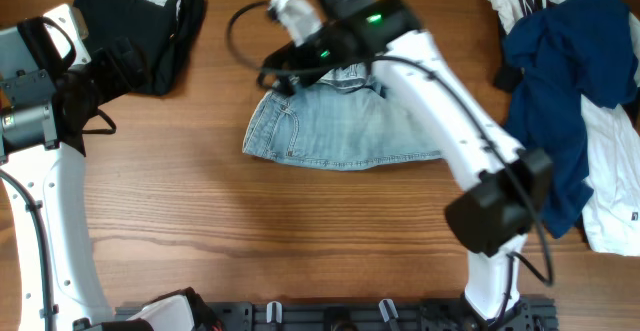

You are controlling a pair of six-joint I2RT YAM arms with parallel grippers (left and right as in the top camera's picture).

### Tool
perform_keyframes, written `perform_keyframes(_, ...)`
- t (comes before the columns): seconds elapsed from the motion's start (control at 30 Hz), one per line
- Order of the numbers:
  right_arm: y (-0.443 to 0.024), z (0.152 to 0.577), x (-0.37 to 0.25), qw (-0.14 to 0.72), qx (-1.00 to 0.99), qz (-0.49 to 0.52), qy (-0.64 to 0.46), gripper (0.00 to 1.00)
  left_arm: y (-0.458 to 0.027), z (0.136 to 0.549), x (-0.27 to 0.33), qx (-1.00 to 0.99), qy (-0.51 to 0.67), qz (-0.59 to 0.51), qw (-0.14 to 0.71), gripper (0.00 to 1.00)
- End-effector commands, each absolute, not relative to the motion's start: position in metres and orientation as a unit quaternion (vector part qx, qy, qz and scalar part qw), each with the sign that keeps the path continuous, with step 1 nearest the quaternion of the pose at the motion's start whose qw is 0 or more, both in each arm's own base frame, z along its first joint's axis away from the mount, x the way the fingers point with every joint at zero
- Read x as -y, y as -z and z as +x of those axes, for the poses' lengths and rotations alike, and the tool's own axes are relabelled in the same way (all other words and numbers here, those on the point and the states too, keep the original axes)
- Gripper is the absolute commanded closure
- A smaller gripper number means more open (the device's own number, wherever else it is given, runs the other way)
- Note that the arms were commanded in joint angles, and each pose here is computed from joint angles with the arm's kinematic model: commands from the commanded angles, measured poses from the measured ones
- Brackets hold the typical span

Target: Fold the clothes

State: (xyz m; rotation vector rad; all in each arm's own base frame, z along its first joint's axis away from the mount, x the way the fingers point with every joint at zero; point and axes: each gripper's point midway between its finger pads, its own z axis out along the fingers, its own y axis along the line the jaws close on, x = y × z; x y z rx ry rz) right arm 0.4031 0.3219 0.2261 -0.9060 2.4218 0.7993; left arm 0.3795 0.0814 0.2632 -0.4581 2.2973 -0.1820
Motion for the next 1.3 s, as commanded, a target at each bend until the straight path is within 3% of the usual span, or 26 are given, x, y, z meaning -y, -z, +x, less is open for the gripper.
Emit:
perform_keyframes(0.0,-0.246,0.444,-0.232,0.249,-0.918,-0.206,-0.230,0.00,-0.277,0.380,-0.074,-0.897,0.089,-0.163,0.401,0.00)
perform_keyframes(0.23,-0.153,0.443,-0.174,0.123,-0.968,-0.037,-0.216,0.02,-0.270,0.382,-0.049,-0.906,0.121,-0.137,0.382,0.00)
perform_keyframes(0.47,-0.097,0.429,-0.191,0.083,-0.965,-0.019,-0.248,0.16,-0.245,0.392,-0.017,-0.924,0.135,-0.100,0.344,0.00)
perform_keyframes(0.6,-0.081,0.433,-0.197,0.093,-0.967,-0.022,-0.236,0.20,-0.234,0.394,-0.018,-0.929,0.135,-0.103,0.329,0.00)
perform_keyframes(0.77,-0.072,0.442,-0.206,0.111,-0.969,-0.018,-0.219,0.32,-0.232,0.394,-0.021,-0.931,0.125,-0.107,0.327,0.00)
perform_keyframes(0.93,-0.047,0.446,-0.194,0.107,-0.980,0.003,-0.169,0.33,-0.227,0.391,-0.032,-0.935,0.095,-0.118,0.319,0.00)
perform_keyframes(1.1,-0.050,0.464,-0.198,0.145,-0.974,0.002,-0.175,0.54,-0.227,0.391,-0.032,-0.935,0.094,-0.118,0.320,0.00)
perform_keyframes(1.17,-0.055,0.471,-0.205,0.159,-0.969,-0.003,-0.192,0.79,-0.227,0.391,-0.033,-0.935,0.091,-0.119,0.320,0.00)
perform_keyframes(1.27,-0.081,0.484,-0.235,0.194,-0.947,-0.033,-0.254,0.94,-0.226,0.391,-0.037,-0.936,0.082,-0.123,0.320,0.00)
